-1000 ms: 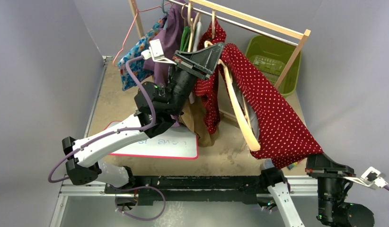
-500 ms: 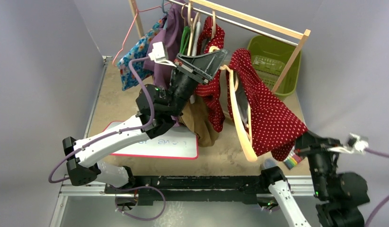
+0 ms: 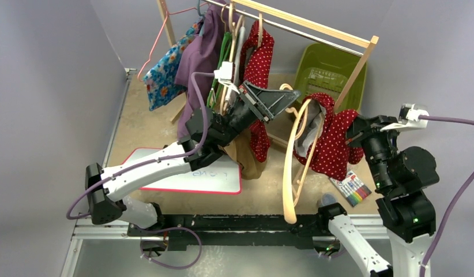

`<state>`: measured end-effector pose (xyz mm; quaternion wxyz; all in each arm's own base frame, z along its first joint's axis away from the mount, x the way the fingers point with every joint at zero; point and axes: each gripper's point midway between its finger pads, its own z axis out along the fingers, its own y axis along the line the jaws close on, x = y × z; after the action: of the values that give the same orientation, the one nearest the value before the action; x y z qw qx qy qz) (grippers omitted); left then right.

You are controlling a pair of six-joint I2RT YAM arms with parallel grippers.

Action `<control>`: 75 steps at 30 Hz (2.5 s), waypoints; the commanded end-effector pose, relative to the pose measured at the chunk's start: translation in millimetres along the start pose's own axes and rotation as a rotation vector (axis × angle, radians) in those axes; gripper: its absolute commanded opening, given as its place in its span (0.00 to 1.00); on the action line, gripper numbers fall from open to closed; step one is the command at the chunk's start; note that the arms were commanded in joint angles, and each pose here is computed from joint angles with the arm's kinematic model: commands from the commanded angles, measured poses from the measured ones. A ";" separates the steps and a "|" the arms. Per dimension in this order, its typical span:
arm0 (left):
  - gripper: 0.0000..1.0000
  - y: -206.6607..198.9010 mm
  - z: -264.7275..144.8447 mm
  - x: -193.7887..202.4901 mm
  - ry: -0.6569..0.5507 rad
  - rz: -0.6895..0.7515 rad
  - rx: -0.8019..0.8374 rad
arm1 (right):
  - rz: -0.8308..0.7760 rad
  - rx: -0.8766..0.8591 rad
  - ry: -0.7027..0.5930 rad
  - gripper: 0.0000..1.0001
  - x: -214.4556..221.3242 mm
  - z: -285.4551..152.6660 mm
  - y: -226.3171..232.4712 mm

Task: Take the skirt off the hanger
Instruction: Remove the skirt from the hanger, then place the skirt in the bin.

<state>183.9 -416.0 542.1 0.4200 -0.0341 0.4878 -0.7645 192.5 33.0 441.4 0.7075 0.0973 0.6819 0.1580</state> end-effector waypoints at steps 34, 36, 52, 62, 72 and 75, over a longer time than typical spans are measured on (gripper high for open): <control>0.00 -51.4 -43.2 -43.2 0.064 0.475 -0.041 | -0.275 0.337 -0.019 0.00 -22.5 -11.9 -64.6; 0.00 -47.3 -44.9 -46.6 0.054 0.483 -0.068 | -0.277 0.370 -0.044 0.00 -28.1 -12.0 -69.2; 0.00 -37.3 -43.2 -46.9 0.061 0.474 -0.126 | -0.214 0.549 -0.127 0.00 -62.1 93.8 -67.6; 0.00 -36.7 -44.0 -46.8 0.057 0.433 -0.138 | -0.121 0.407 -0.133 0.00 -87.3 131.9 -94.7; 0.00 -29.6 -47.2 -47.1 0.054 0.436 -0.163 | -0.167 0.451 -0.267 0.00 -172.2 124.6 -95.9; 0.00 -32.2 -50.4 -50.3 0.040 0.431 -0.162 | -0.158 0.378 -0.278 0.00 -192.2 142.3 -90.5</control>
<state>180.4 -359.7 524.2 0.5452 0.0752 0.5923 -0.5885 323.7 -112.3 552.9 0.7359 0.2287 0.6323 -0.0796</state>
